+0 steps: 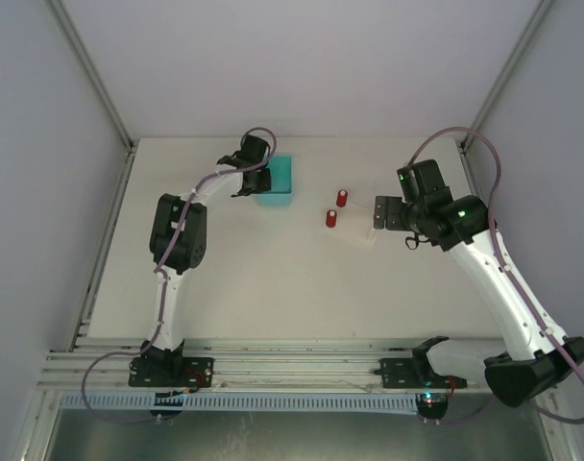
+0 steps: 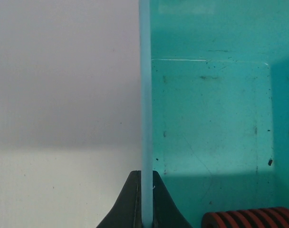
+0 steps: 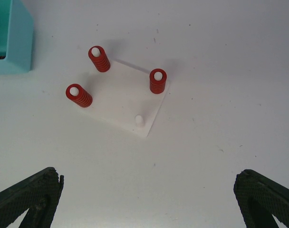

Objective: Install the large spring

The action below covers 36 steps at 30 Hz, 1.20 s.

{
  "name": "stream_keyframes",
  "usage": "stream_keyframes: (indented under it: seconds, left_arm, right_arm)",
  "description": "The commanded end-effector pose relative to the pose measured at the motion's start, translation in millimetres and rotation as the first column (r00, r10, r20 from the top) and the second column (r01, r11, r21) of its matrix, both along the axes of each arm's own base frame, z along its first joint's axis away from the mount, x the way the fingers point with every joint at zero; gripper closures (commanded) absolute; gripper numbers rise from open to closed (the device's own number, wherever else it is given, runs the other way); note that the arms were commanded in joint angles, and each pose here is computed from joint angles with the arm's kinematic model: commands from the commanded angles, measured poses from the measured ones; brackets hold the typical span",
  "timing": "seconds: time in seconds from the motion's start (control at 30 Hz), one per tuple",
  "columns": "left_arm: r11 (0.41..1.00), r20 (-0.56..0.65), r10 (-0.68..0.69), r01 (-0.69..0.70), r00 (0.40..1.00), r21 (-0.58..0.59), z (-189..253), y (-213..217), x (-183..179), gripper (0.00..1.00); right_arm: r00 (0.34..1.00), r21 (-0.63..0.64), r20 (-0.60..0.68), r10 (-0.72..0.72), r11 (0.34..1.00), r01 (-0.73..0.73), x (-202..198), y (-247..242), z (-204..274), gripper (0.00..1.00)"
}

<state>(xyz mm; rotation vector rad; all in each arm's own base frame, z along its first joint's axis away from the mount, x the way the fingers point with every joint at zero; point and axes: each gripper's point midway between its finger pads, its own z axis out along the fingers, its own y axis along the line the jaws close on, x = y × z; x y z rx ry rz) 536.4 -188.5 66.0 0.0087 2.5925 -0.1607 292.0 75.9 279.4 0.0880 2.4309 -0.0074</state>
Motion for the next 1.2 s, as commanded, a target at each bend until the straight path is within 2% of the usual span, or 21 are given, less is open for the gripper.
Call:
stream_keyframes:
  seconds: [0.0,0.13,0.37,0.53,0.77,0.83,0.97,1.03,1.1,1.17]
  left_arm:
    - [0.971,0.034,0.219,-0.215,0.975,-0.105,22.1,7.1,9.0,1.00]
    - [0.912,-0.017,0.373,-0.370,0.928,-0.177,15.4,12.8,6.6,1.00]
    - [0.765,-0.137,0.570,-0.584,0.810,-0.270,-2.2,14.5,-2.8,1.00]
    - [0.750,-0.161,0.598,-0.619,0.785,-0.233,-9.7,7.9,-7.2,0.99]
    - [0.727,-0.195,0.624,-0.654,0.757,-0.210,-11.7,6.6,-10.6,0.76]
    - [0.726,-0.186,0.633,-0.660,0.751,-0.195,-5.6,7.6,-11.0,0.68]
    - [0.736,-0.166,0.621,-0.643,0.766,-0.212,13.3,7.1,-8.7,0.61]
    - [0.783,-0.115,0.569,-0.579,0.814,-0.225,31.9,4.3,-2.9,0.61]
    - [0.855,-0.033,0.480,-0.476,0.877,-0.207,57.1,5.1,2.1,0.60]
    - [0.927,0.053,0.339,-0.324,0.939,-0.191,77.8,-2.0,8.3,0.60]
  right_arm:
    - [1.000,0.002,0.011,0.003,1.000,-0.003,1.3,0.2,2.7,0.01]
    - [1.000,-0.004,0.018,-0.003,1.000,0.003,-2.2,-3.2,3.1,0.01]
    - [0.999,-0.003,0.031,-0.012,1.000,0.012,-9.0,-7.8,4.4,0.01]
    - [0.999,-0.007,0.041,-0.025,1.000,0.025,-13.5,-12.4,4.3,0.01]
    - [0.998,-0.008,0.049,-0.034,0.999,0.035,-17.6,-15.9,4.0,0.01]
    - [0.998,-0.006,0.049,-0.037,0.999,0.037,-18.2,-16.3,3.5,0.01]
    - [0.998,0.004,0.052,-0.038,0.999,0.037,-18.6,-15.4,1.4,0.01]
    - [0.998,0.008,0.054,-0.037,0.999,0.037,-18.5,-14.9,1.5,0.01]
    - [0.998,0.009,0.054,-0.036,0.999,0.035,-19.6,-15.1,1.7,0.01]
    - [0.998,0.011,0.059,-0.038,0.999,0.037,-21.1,-16.0,2.2,0.01]
